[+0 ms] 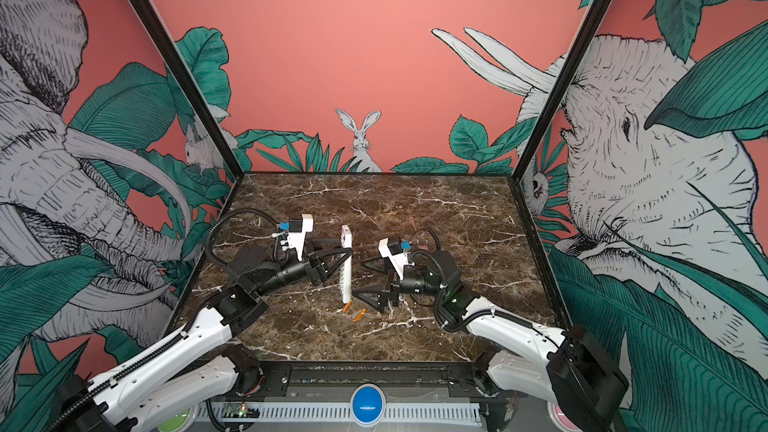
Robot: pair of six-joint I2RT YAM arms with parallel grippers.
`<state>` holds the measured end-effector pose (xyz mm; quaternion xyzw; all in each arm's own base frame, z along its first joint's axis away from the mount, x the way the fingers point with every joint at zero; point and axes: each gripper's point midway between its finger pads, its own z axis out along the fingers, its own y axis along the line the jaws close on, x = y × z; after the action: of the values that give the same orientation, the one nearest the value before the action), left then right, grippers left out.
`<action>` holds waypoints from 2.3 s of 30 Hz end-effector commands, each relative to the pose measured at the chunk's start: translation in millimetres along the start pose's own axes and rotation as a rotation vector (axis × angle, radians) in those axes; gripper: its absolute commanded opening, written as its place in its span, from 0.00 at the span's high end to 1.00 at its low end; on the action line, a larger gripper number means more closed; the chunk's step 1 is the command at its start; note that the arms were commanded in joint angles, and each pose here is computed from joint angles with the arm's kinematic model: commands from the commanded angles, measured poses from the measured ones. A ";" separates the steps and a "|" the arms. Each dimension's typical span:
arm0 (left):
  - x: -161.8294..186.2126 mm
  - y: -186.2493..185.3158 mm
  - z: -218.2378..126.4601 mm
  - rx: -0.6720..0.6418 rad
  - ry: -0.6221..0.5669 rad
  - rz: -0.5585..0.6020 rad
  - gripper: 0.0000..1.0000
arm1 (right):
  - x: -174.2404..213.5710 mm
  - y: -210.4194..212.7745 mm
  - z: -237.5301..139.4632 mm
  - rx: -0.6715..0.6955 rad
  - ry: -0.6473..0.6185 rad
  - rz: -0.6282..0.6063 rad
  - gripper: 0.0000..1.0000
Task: Load the batteries into the remote control
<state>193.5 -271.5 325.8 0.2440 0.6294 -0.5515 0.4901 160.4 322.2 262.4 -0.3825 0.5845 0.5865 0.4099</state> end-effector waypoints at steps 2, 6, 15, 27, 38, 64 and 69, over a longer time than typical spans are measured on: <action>-30.9 -33.2 -0.1 0.131 -0.069 0.037 1.00 | -30.3 16.8 5.5 -0.093 -0.070 -0.063 0.01; -35.6 -44.7 -2.3 0.185 -0.075 0.046 1.00 | -33.5 19.1 6.5 -0.108 -0.084 -0.068 0.01; -46.0 -54.1 -1.1 0.229 -0.101 0.044 1.00 | -30.3 21.6 12.9 -0.174 -0.117 -0.030 0.01; -52.6 -54.4 -0.9 0.219 -0.116 0.044 1.00 | -21.4 25.7 18.9 -0.229 -0.122 -0.006 0.04; -56.9 -55.1 -0.9 0.217 -0.133 0.042 1.00 | -18.2 30.5 21.4 -0.260 -0.113 -0.005 0.15; -51.3 -18.2 5.9 0.031 -0.125 0.006 0.57 | -18.4 41.0 15.4 -0.286 -0.117 -0.033 0.79; -46.8 4.3 -7.3 -0.152 -0.087 0.031 0.16 | -11.6 12.8 16.1 -0.098 -0.068 -0.046 0.88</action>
<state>200.3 -269.3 365.4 0.2195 0.6125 -0.5588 0.5142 146.9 343.0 273.3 -0.3845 0.5293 0.6552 0.3777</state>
